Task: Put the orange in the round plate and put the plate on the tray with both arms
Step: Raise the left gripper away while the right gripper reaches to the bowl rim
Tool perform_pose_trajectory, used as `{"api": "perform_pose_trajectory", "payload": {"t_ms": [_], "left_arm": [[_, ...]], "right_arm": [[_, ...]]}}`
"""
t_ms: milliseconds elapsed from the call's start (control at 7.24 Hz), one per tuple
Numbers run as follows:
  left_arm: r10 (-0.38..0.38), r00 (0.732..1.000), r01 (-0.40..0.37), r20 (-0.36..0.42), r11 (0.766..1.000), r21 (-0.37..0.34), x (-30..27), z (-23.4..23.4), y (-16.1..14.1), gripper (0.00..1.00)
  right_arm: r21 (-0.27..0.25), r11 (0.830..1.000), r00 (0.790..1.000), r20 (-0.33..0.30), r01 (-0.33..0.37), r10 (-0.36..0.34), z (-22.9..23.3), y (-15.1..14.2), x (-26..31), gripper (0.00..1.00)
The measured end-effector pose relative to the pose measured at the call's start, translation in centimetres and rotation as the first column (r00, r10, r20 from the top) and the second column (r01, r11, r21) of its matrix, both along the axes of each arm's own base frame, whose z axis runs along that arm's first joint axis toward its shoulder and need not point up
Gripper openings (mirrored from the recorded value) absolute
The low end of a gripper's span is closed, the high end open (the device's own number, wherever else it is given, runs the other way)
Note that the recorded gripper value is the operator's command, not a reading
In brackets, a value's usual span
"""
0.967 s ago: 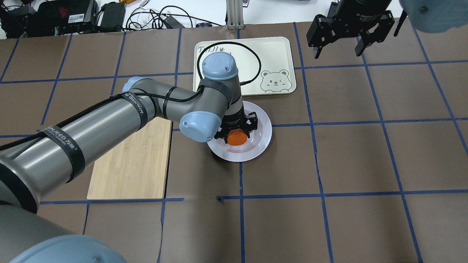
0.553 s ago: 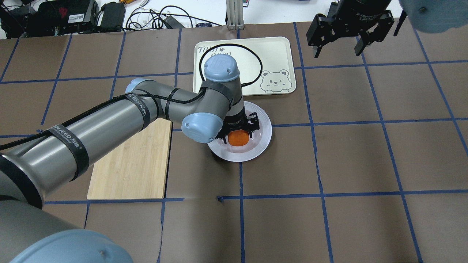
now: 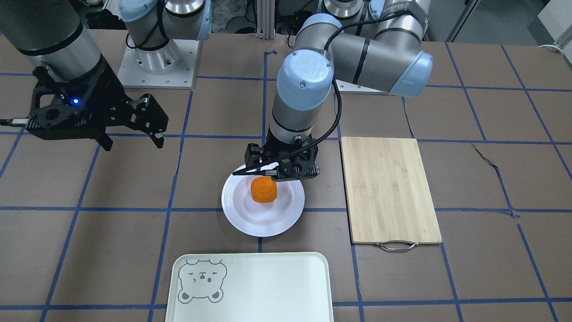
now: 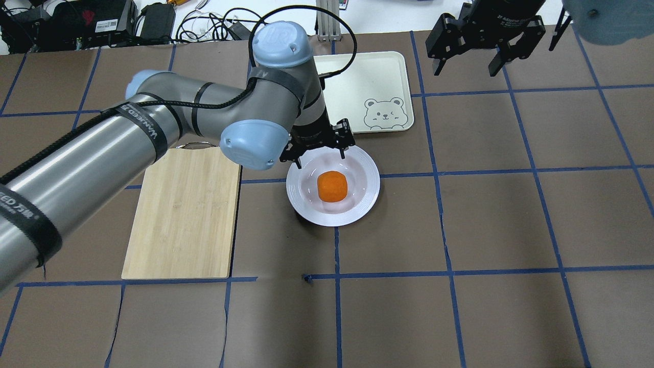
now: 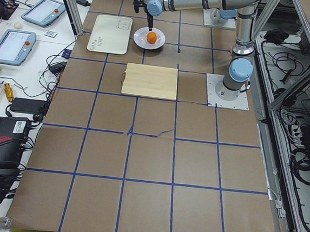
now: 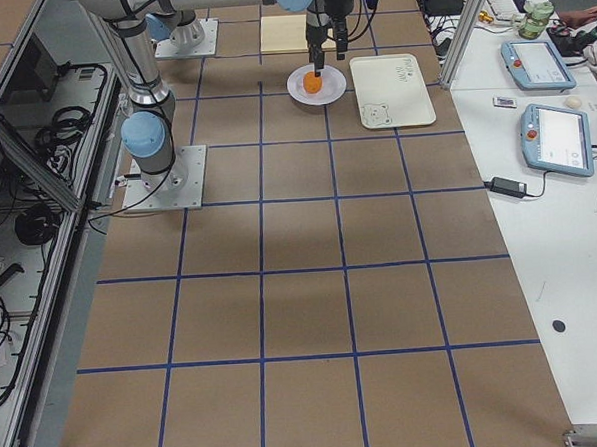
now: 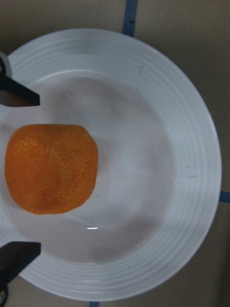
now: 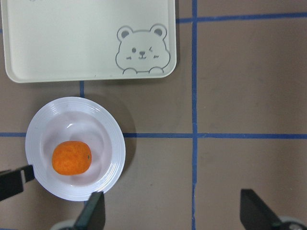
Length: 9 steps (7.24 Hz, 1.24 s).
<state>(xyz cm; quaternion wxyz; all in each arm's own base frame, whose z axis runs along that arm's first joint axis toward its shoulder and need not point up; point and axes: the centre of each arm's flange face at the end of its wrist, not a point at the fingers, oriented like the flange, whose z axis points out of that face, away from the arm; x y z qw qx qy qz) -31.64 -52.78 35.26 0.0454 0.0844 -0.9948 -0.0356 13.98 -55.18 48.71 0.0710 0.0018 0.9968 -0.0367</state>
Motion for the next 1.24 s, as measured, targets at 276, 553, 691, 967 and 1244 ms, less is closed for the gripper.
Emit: {"api": "perform_pose_trajectory", "payload": {"t_ms": [276, 553, 691, 967, 1244], "left_arm": [[-0.025, 1.0, 0.025, 0.008, 0.999, 0.028, 2.1, 5.8, 2.0, 1.0], [-0.047, 0.999, 0.047, -0.008, 0.999, -0.024, 2.8, 9.8, 3.9, 1.0], [-0.085, 0.996, 0.084, -0.014, 0.995, -0.055, 3.1, 11.1, 4.5, 1.0], [-0.153, 0.988, 0.15, -0.018, 0.982, -0.114, 4.1, 13.2, 5.4, 1.0], [-0.182, 0.983, 0.179, -0.01, 0.972, -0.151, 7.9, 14.5, 4.5, 1.0]], "right_arm": [[0.019, 1.0, 0.995, 0.099, 0.007, -0.009, -7.0, 0.5, 0.9, 1.0], [0.01, 1.0, 0.987, 0.157, 0.021, -0.023, -15.1, 2.2, 1.5, 1.0], [0.015, 0.999, 0.979, 0.201, 0.028, -0.03, -18.4, 3.0, 2.0, 1.0], [0.026, 0.997, 0.961, 0.267, 0.068, -0.072, -23.8, 2.6, 3.4, 1.0], [0.028, 0.998, 0.957, 0.283, 0.061, -0.066, -28.1, 2.1, 5.8, 1.0]]}}
